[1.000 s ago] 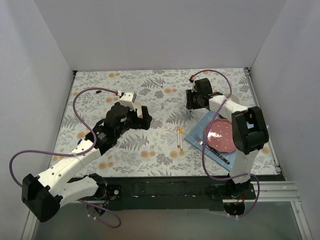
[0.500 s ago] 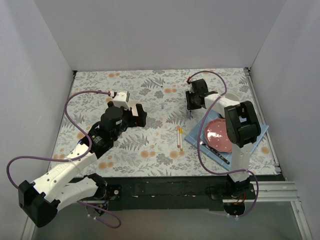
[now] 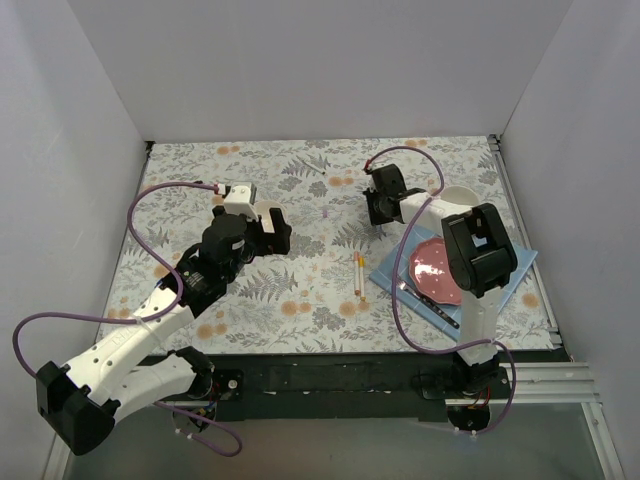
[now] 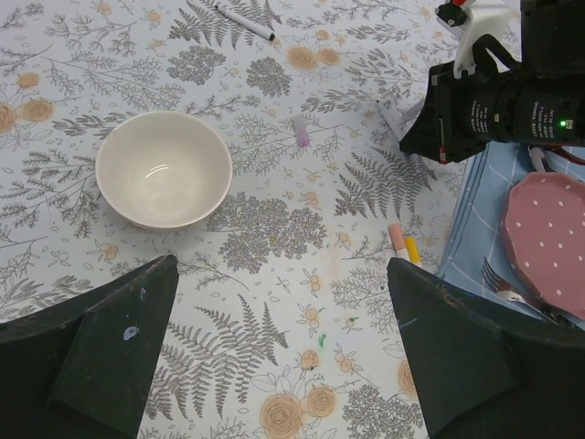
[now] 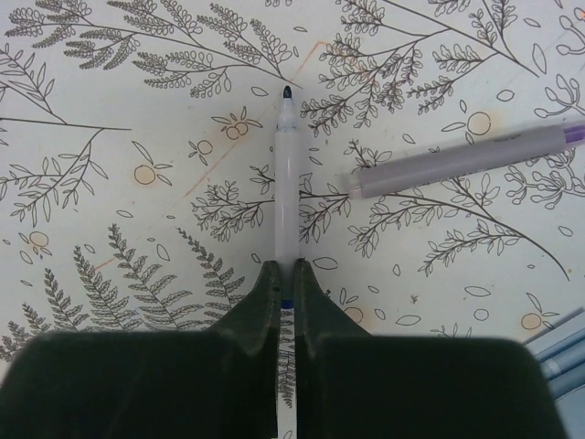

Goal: Insert the pens into the pen caps
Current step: Grab a barrel on the table with the right arm

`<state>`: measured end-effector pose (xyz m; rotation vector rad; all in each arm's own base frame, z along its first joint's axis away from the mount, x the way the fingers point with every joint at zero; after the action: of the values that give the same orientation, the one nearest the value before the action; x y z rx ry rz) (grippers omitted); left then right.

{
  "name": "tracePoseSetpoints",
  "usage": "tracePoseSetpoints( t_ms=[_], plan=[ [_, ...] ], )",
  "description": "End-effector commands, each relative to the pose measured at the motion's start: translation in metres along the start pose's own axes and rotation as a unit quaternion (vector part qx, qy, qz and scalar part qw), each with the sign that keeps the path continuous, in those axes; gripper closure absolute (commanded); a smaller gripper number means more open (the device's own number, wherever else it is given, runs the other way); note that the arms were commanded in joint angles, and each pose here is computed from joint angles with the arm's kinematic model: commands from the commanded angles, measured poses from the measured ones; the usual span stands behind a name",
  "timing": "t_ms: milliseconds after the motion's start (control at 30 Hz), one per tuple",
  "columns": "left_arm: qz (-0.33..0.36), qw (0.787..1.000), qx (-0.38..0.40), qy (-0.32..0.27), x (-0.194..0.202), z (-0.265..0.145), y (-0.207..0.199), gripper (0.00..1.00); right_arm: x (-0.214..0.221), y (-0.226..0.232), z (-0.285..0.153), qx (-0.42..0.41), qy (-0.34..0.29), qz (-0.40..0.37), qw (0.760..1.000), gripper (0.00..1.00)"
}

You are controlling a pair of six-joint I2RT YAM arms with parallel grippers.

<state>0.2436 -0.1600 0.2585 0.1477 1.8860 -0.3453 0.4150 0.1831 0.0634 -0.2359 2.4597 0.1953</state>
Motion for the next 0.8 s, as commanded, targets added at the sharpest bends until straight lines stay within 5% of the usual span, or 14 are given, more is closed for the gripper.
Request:
tracePoseSetpoints(
  t_ms=[0,333,767],
  plan=[
    [-0.027,1.0,0.009,-0.012,-0.015,-0.009,-0.003,0.02,0.015,-0.003,0.003,0.006,0.025,-0.006,1.0,0.99],
    [-0.177,0.971,0.138,0.078,0.023,0.02,-0.057,0.09,0.028,0.043,-0.066,-0.128,-0.065,0.016,0.99,0.99],
    [-0.212,0.96,0.159,0.092,0.026,0.097,-0.091,0.12,0.026,0.083,-0.164,-0.255,-0.196,0.068,0.944,0.99]
  ],
)
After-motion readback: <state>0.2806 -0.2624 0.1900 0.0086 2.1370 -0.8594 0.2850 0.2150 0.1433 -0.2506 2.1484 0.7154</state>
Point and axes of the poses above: each gripper's point midway between its finger pads, its own z axis out along the fingers, its own y axis along the line the jaws close on, x = y × z, the point moved 5 cm from there along -z, back along the fingers, and after that the axes turned 5 degrees about z, right-handed, at the moved point
